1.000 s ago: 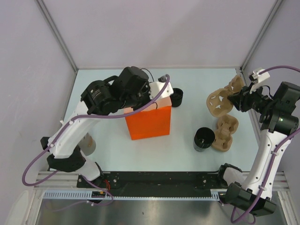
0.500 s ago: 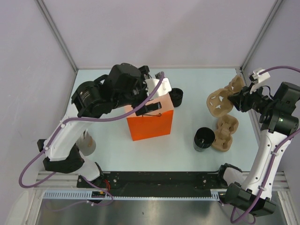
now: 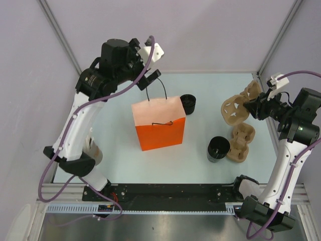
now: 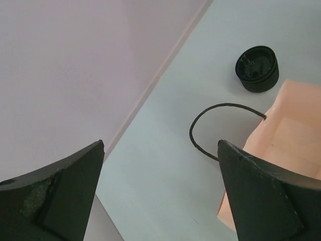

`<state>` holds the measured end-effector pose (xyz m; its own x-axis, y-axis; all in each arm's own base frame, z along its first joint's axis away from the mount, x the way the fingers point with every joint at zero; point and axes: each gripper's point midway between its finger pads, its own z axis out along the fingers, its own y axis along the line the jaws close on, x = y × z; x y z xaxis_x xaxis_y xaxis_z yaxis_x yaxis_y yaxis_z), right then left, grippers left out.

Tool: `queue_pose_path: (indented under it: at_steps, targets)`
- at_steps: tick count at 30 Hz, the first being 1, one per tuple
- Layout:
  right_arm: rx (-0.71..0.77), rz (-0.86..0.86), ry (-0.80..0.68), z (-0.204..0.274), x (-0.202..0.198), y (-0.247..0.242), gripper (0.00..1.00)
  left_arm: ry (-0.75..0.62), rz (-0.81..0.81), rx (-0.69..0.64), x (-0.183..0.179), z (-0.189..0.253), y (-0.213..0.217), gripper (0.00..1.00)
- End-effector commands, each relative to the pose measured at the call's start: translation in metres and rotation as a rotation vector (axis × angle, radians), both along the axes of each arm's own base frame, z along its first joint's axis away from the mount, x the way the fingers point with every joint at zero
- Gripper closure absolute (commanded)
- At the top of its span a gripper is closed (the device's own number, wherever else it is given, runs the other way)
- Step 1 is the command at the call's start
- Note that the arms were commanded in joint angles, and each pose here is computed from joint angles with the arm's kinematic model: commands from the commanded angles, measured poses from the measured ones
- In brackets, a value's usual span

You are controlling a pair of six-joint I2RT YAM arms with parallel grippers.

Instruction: Pack the takeout coffee

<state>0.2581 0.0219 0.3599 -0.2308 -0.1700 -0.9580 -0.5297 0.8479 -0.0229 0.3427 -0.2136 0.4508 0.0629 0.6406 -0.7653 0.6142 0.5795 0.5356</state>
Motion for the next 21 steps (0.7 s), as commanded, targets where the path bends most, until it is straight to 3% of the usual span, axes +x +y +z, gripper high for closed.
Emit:
queue_pose_path:
  at_steps: [1,5,10,14,18,19,21]
  targets:
    - [-0.002,0.008,-0.031,0.007,-0.002,0.002,0.69,0.07,-0.14,-0.085,0.025,-0.015,-0.014,0.0]
    - [-0.006,0.005,-0.023,0.005,-0.001,0.0,0.69,0.144,-0.229,-0.09,0.035,-0.041,-0.018,0.0]
    - [-0.005,0.015,-0.021,0.004,-0.001,0.001,0.69,0.205,-0.22,-0.089,0.057,-0.065,-0.013,0.03]
    - [-0.001,0.022,-0.016,0.003,0.0,0.002,0.69,0.257,-0.26,-0.094,0.06,-0.079,-0.018,0.09]
    - [0.005,0.026,-0.019,0.004,0.001,0.003,0.68,0.279,-0.266,-0.097,0.065,-0.088,-0.022,0.22]
    - [0.006,0.025,-0.018,0.004,0.001,0.003,0.68,0.284,-0.267,-0.099,0.065,-0.09,-0.024,0.31]
    - [0.004,0.023,-0.017,0.004,0.001,0.002,0.68,0.294,-0.266,-0.105,0.066,-0.091,-0.024,0.42]
